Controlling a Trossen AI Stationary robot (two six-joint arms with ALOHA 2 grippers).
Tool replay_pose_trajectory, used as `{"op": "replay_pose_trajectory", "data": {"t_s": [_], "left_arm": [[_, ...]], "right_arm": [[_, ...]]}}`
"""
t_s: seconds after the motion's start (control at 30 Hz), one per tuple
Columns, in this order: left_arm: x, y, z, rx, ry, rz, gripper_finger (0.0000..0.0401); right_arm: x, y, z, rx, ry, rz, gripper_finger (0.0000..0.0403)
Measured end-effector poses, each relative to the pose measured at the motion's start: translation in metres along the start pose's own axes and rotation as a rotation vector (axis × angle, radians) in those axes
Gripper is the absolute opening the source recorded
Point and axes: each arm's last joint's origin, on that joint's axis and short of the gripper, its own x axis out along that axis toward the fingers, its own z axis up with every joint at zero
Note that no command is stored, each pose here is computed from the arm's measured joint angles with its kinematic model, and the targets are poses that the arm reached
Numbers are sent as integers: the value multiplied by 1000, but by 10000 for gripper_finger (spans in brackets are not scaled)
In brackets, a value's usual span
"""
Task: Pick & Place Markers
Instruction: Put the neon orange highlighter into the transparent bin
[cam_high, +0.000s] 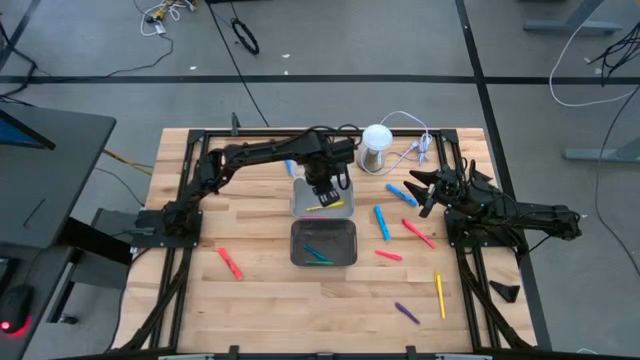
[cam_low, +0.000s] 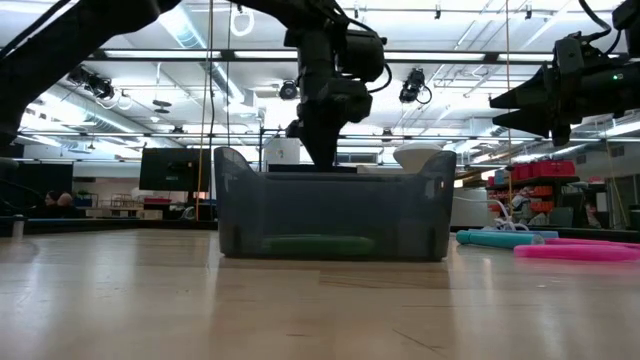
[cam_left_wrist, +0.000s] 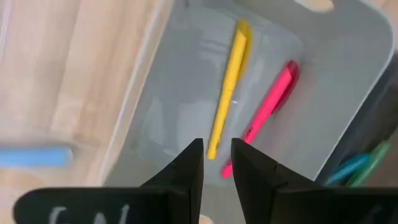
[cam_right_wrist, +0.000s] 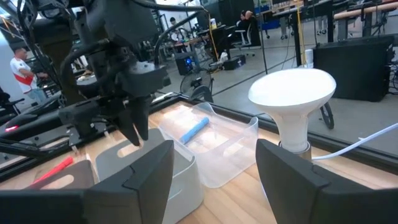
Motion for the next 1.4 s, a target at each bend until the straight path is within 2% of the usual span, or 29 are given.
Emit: {"op": "replay_pose_trajectory", "data": {"t_s": [0.2,0.27,0.47,0.63,0.77,1.03,1.4], "left_arm": [[-2,7,-1,-334,13,6,87],[-2,7,-1,-410,11,7,87],[-2,6,-1,-454,15,6,87],[-16,6,-6,-511,4,6,92],[-34,2,-13,-583,-32,22,116],[-51,-15,-28,-712,-41,63,166],[-41,-37,-69,-942,14,106,179]], "right_arm": [[0,0,0,0,0,0,231],[0,0,0,0,0,0,231],[0,0,0,0,0,0,231],[0,0,0,0,0,0,231],[0,0,0,0,0,0,231],[0,0,0,0,0,0,231],[0,0,0,0,1,0,231]]}}
